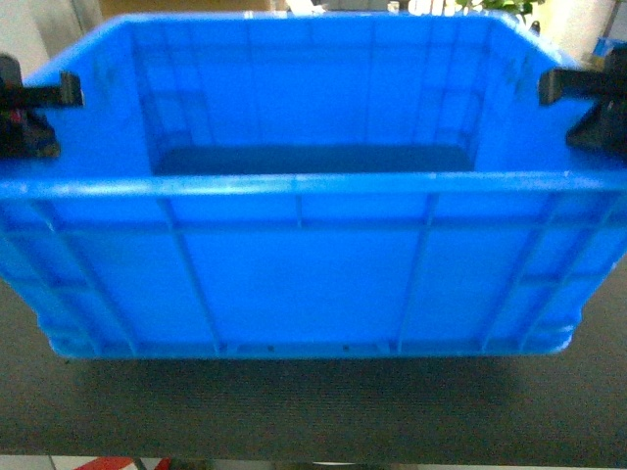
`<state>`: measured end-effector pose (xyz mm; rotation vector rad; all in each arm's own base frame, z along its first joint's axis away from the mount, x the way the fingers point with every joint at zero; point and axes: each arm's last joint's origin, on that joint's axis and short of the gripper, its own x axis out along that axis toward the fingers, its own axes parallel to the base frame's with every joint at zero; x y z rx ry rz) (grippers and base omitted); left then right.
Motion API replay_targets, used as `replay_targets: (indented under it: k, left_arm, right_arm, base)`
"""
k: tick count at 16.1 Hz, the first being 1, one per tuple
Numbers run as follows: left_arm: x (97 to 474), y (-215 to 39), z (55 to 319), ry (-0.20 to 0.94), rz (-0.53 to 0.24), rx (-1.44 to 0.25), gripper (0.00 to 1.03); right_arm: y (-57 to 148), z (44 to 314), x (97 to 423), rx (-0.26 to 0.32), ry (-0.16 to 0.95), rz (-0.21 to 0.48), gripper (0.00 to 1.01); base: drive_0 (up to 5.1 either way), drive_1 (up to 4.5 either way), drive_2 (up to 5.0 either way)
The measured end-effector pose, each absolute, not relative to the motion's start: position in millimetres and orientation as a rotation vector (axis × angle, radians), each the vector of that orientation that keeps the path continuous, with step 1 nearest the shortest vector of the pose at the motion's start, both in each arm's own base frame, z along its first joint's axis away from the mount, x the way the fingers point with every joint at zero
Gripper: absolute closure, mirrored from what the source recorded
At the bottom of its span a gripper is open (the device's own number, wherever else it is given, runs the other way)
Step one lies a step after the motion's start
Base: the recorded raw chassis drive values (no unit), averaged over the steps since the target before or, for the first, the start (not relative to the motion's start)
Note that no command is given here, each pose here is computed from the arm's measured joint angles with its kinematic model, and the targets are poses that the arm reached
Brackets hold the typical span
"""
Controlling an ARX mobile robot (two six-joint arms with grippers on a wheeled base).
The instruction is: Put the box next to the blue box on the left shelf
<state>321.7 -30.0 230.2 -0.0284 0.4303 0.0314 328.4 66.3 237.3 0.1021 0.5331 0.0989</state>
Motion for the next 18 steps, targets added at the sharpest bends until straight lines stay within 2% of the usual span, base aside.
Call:
replay_targets:
  k: [2,4,6,10,15,18]
  left_arm:
    - [311,-33,261,0.287,0.034,-0.034,0.86]
    - [300,-34,277,0.214,0.037,-0.039,0.86]
    - [293,-34,281,0.187,0.040,-0.041,0.86]
    - [285,-34,271,0.206,0.046,-0.029,0.87]
    - [285,-34,271,0.203,0.046,-0.026,0.87]
    - [285,-34,271,0.200,0.049,-0.024,0.87]
  right_arm:
    - [66,267,316,0.106,0.414,0.100,0.93]
    - [65,282,308,0.108,0.354,0.106,0.93]
    - [64,285,303,0.102,0.328,0.108,0.93]
    - [63,276,298,0.097,0.359,0.107,0.93]
    - [64,276,298,0.098,0.354,0.109,0.93]
    - [65,276,298,0.097,0.356,0.112,0.93]
  base:
    - [0.0,0.00,0.0]
    - [0.0,0.00,0.0]
    - [0.0,0.00,0.0]
    - [0.0,0.00,0.0]
    - [0.0,0.00,0.0]
    - [-1.9,-1.91,-1.9]
